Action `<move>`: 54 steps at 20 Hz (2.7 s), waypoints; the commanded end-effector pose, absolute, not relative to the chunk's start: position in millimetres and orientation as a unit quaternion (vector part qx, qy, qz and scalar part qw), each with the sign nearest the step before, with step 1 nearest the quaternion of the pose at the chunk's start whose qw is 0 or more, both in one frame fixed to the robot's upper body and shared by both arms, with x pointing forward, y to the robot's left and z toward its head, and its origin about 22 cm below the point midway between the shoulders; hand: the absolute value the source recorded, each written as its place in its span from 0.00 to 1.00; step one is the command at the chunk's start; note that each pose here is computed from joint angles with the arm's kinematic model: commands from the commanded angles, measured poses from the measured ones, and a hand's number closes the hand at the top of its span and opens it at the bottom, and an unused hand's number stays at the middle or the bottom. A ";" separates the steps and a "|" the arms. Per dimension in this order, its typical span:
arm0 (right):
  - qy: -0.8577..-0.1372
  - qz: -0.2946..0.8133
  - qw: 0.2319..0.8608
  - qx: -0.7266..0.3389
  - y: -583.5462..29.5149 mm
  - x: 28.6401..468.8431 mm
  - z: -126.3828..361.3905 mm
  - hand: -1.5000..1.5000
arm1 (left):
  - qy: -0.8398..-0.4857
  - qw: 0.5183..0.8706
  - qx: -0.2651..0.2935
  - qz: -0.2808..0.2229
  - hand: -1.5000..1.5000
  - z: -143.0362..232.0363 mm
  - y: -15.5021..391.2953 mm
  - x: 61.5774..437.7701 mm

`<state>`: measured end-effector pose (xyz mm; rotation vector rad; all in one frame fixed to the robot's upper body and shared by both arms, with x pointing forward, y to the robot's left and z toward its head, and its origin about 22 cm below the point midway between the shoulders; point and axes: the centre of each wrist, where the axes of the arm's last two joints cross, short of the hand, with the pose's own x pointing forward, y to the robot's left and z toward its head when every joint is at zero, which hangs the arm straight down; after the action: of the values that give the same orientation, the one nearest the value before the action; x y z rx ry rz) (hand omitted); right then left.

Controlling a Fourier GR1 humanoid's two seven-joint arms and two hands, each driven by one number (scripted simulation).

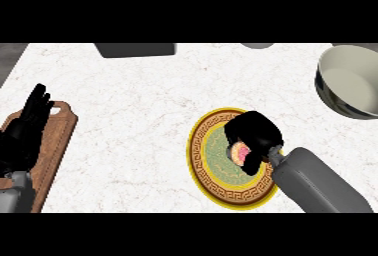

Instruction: Pick the cupcake from the plate and place it in the bowl

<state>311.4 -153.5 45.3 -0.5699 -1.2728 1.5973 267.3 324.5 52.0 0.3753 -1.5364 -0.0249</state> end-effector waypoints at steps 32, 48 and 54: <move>-0.740 0.390 0.484 -0.258 -483.6 341.2 184.9 1.00 | -0.711 0.688 0.137 -0.048 0.50 57.4 296.7 278.7; -0.609 0.475 0.570 -0.279 -504.3 348.8 134.2 0.00 | -0.720 0.681 0.118 -0.061 0.50 76.7 283.7 296.8; -0.708 0.350 0.594 -0.154 -501.7 356.0 133.6 0.00 | -0.716 0.686 0.118 -0.053 0.50 61.7 286.2 291.2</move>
<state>351.4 -503.8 133.6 -0.5348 -1.5371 0.9741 288.5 289.1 62.8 0.2672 -1.6075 -0.1220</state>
